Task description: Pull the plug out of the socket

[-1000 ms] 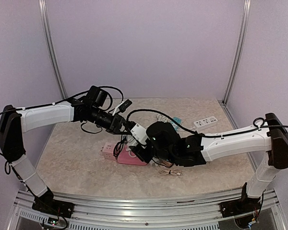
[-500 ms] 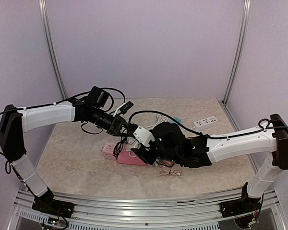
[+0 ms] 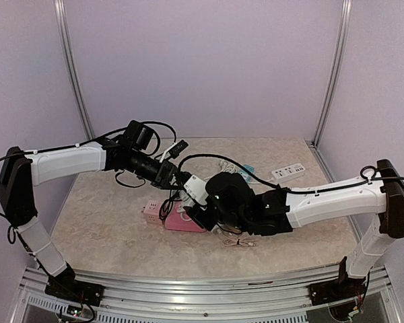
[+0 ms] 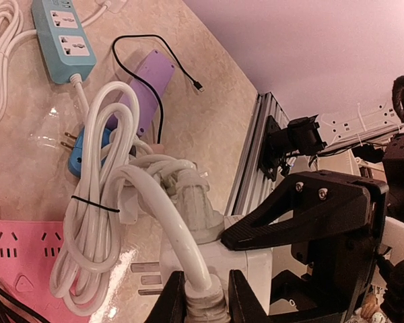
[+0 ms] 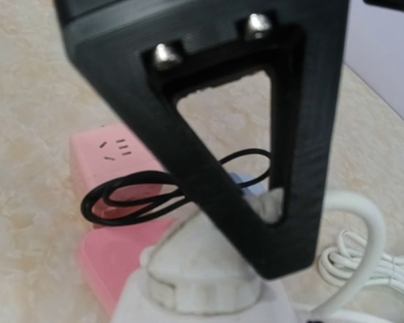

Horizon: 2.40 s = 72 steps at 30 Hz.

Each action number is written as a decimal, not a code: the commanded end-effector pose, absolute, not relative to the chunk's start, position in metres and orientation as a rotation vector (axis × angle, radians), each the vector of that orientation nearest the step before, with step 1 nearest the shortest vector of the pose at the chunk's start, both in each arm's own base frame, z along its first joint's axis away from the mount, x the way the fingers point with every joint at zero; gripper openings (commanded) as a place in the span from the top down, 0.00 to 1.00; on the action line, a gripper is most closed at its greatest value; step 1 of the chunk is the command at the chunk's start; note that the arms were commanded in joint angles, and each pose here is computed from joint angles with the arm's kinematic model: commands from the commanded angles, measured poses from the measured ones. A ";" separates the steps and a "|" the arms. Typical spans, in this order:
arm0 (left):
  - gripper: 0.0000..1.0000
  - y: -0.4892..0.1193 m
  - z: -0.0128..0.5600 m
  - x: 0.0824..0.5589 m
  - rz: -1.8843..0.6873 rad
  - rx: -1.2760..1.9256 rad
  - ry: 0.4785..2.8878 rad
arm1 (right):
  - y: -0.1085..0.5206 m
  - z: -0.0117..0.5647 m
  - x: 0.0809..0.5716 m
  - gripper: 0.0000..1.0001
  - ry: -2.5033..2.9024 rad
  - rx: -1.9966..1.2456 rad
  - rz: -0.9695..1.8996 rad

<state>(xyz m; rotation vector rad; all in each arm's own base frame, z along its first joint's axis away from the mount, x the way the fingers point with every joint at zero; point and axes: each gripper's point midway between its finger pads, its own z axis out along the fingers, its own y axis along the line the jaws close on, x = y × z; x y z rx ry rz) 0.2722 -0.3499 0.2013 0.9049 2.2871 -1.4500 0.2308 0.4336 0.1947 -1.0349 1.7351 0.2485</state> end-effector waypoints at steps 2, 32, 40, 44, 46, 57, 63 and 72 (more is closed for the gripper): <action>1.00 -0.349 0.217 0.274 -1.417 0.924 2.236 | 0.414 0.211 0.262 1.00 1.768 -0.874 0.129; 1.00 -0.347 0.216 0.277 -1.431 0.928 2.241 | 0.444 0.225 0.198 1.00 1.557 -1.225 0.390; 1.00 -0.349 0.216 0.273 -1.435 0.940 2.239 | 0.436 0.205 0.237 1.00 1.730 -1.096 0.187; 1.00 -0.349 0.218 0.273 -1.433 0.941 2.234 | 0.420 0.205 0.259 1.00 1.796 -0.985 0.149; 1.00 -0.349 0.218 0.273 -1.433 0.941 2.234 | 0.413 0.207 0.267 1.00 1.817 -0.941 0.138; 1.00 -0.349 0.216 0.274 -1.431 0.940 2.243 | 0.426 0.211 0.243 1.00 1.715 -1.083 0.266; 1.00 -0.349 0.214 0.274 -1.429 0.937 2.251 | 0.445 0.222 0.209 1.00 1.593 -1.216 0.385; 1.00 -0.348 0.213 0.276 -1.428 0.933 2.255 | 0.452 0.222 0.195 1.00 1.559 -1.277 0.396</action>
